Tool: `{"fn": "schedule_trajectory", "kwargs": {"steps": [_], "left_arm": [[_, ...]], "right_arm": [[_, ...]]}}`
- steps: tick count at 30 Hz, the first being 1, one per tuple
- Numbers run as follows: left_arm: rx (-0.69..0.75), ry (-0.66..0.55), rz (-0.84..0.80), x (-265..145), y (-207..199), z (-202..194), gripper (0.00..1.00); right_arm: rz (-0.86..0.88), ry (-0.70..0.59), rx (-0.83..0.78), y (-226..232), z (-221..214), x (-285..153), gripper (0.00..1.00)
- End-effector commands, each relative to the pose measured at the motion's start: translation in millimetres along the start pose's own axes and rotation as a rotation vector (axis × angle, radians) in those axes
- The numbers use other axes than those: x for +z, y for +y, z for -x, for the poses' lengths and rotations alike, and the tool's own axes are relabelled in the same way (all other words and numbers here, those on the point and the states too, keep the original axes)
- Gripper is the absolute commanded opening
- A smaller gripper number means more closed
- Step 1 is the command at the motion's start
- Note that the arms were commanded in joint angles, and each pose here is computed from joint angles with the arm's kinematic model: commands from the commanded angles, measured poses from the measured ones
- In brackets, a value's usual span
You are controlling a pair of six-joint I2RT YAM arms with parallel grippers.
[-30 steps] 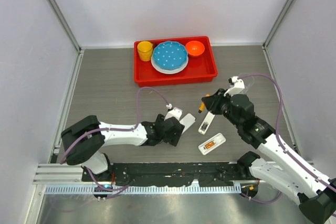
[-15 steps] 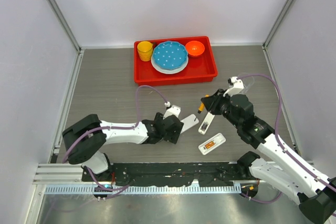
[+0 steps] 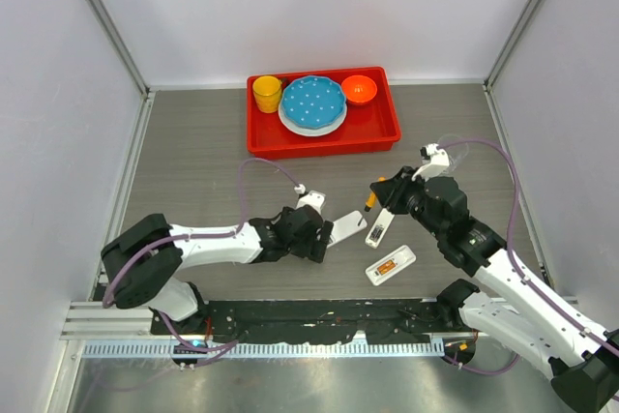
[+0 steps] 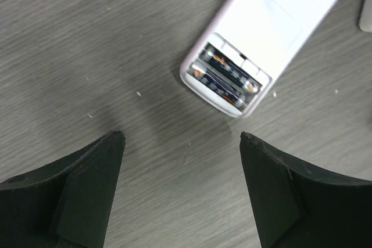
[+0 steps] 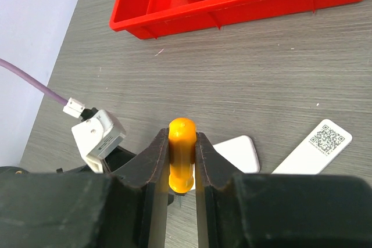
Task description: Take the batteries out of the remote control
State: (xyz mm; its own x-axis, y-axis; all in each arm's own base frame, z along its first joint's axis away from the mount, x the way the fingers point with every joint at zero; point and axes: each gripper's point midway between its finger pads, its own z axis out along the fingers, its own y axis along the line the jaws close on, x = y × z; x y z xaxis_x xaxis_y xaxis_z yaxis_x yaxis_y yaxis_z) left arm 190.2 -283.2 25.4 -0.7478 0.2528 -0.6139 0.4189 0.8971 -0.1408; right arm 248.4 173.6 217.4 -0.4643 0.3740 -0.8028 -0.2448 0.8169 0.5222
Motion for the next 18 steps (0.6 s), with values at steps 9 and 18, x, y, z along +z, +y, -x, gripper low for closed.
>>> {"fn": "schedule_trajectory", "kwargs": {"steps": [9, 18], "left_arm": [[0.095, -0.075, -0.127, -17.8, -36.0, 19.8, 0.84], [0.179, -0.102, -0.18, -14.6, -77.5, 58.7, 0.83]], "right_arm": [[-0.004, -0.034, 0.004, 2.0, 8.9, 6.3, 0.01], [-0.196, -0.005, -0.024, -35.1, 4.0, 11.1, 0.01]]}}
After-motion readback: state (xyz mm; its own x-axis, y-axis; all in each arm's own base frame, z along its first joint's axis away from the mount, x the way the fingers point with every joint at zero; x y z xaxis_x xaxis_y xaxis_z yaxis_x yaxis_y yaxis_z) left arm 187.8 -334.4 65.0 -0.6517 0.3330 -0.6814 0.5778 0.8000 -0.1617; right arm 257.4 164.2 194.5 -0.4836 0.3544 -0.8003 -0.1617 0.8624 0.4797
